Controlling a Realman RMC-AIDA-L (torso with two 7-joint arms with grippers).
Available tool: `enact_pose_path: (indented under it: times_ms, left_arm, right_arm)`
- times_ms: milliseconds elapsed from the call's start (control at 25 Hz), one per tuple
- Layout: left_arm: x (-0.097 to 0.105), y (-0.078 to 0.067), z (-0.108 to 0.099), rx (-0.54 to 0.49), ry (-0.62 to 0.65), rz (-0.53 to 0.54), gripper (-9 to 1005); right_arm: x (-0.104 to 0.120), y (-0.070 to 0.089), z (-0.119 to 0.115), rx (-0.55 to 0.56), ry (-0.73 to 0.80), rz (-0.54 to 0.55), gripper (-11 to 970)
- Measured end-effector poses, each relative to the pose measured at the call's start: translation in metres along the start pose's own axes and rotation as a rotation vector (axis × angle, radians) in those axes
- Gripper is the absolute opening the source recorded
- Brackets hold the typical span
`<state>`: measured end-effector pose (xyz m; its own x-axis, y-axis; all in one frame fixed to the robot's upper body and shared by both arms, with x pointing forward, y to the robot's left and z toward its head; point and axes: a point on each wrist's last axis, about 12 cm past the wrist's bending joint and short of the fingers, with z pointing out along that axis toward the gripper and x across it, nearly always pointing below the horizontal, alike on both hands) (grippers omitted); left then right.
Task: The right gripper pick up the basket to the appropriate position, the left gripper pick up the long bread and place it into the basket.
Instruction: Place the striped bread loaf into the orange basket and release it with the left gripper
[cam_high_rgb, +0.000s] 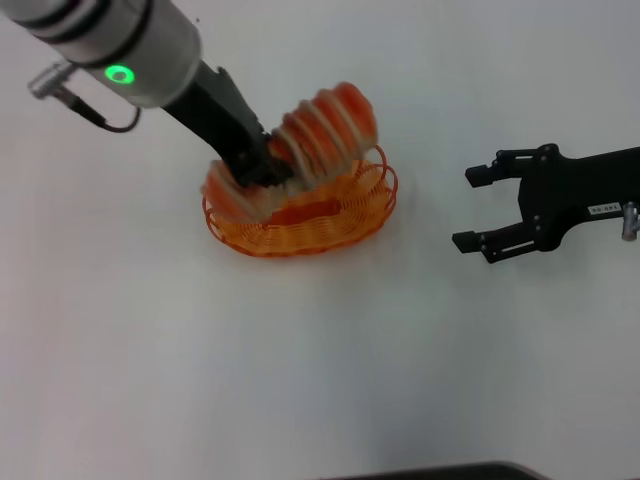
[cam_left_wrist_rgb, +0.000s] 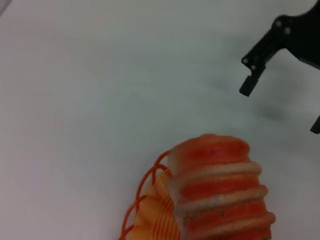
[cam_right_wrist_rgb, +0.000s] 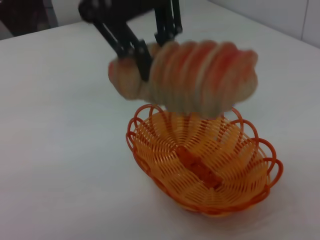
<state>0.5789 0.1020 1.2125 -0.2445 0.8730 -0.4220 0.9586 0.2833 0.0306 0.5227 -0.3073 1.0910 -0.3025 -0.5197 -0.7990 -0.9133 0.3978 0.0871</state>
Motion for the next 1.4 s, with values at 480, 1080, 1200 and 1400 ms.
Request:
enact_pose_path:
  times_ms: [480,1080,1200,1400]
  left_arm:
    - [0.0,-0.004,0.048,-0.034,0.037,0.016,239]
    - [0.004,-0.007,0.05,-0.037,0.037,-0.026,456]
    - [0.004,-0.007,0.05,-0.039,0.033,-0.026,600]
    - [0.002,-0.006,0.045,-0.037,-0.013,-0.044,763]
  right_arm:
    - [-0.001,0.001,0.0,-0.01,-0.002,0.012,928]
    - [-0.001,0.001,0.0,-0.008,-0.003,0.013,928]
    - [-0.001,0.001,0.0,-0.01,-0.003,0.015,928]
    - [0.0,0.001,0.001,-0.007,-0.005,0.016,928]
